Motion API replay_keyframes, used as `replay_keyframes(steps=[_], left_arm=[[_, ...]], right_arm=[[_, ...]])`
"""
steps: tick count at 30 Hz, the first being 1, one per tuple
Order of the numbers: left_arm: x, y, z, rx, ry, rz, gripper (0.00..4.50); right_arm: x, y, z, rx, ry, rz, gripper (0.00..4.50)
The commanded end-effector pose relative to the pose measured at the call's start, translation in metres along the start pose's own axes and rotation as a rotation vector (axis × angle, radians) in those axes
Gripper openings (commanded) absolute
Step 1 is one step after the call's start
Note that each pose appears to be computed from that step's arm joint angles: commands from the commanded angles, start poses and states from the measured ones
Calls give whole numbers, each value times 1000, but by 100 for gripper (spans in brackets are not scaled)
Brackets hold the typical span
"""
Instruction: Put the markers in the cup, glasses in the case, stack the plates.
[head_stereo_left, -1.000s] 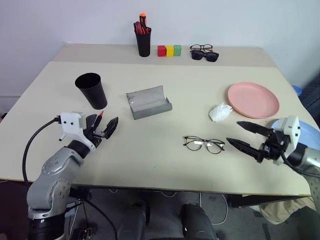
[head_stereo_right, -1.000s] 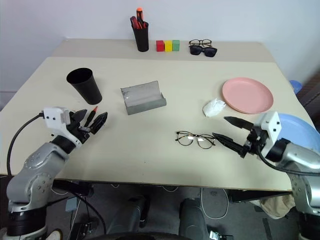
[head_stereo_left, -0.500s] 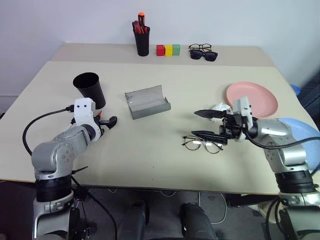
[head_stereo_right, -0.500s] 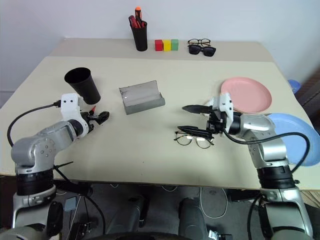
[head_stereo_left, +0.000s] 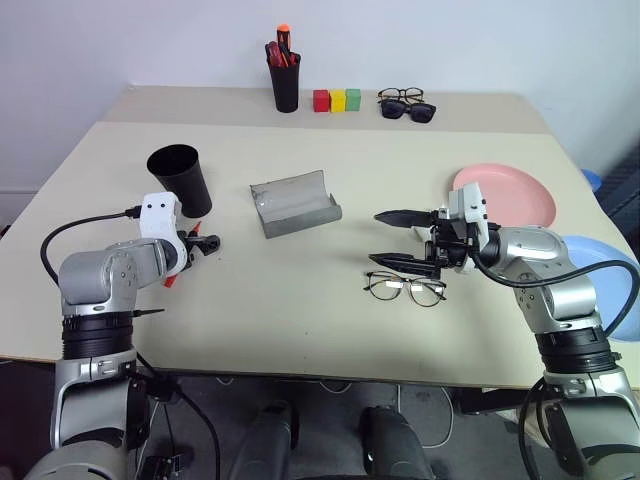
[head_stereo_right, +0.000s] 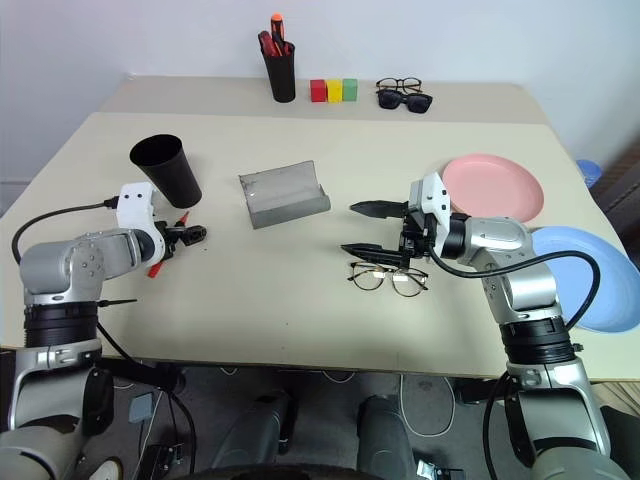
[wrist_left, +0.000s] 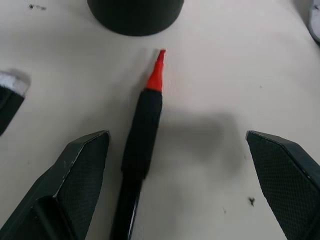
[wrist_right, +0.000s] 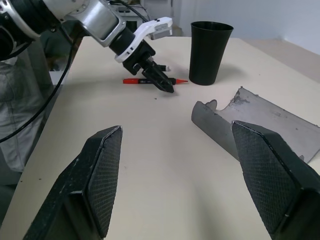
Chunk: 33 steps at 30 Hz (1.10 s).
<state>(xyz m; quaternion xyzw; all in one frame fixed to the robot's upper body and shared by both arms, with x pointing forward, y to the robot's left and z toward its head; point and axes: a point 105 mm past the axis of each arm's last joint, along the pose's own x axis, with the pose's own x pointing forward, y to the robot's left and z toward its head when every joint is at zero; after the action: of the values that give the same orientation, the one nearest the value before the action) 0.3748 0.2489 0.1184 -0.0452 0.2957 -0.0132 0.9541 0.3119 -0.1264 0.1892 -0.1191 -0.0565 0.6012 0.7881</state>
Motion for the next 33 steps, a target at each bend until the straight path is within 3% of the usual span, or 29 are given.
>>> replay_keyframes(steps=[1,4,11,15,18,23,25,28,30,33], left_arm=[[3,9,7,-9,12,31,450],[7,13,4,-8,56,40,360],[9,8,3,-41,116,16,10],[6,-1,7,-32,95,-23,1],[-10,-32,19,6,53,-167,1],[-45,-71,33,236,-63,-300,1],[-58,-79,57,275,-269,-296,1],[-87,-66,114,343,-793,-82,1],[-84,-64,120,489,-874,-5,1],[-77,-48,132,497,-947,128,1]], right_arm=[[-3,-3,9,-47,-17,-20,353],[-3,-2,9,-49,-18,-27,360],[-5,-3,11,-50,-13,-36,360],[-5,-2,11,-50,-11,-35,360],[-4,-3,12,-50,-8,-32,360],[-2,-3,11,-46,-7,-21,360],[0,-5,11,-48,-11,-18,360],[4,-11,12,-60,-19,-25,360],[7,-14,13,-65,-25,-26,360],[11,-17,15,-70,-32,-24,360]])
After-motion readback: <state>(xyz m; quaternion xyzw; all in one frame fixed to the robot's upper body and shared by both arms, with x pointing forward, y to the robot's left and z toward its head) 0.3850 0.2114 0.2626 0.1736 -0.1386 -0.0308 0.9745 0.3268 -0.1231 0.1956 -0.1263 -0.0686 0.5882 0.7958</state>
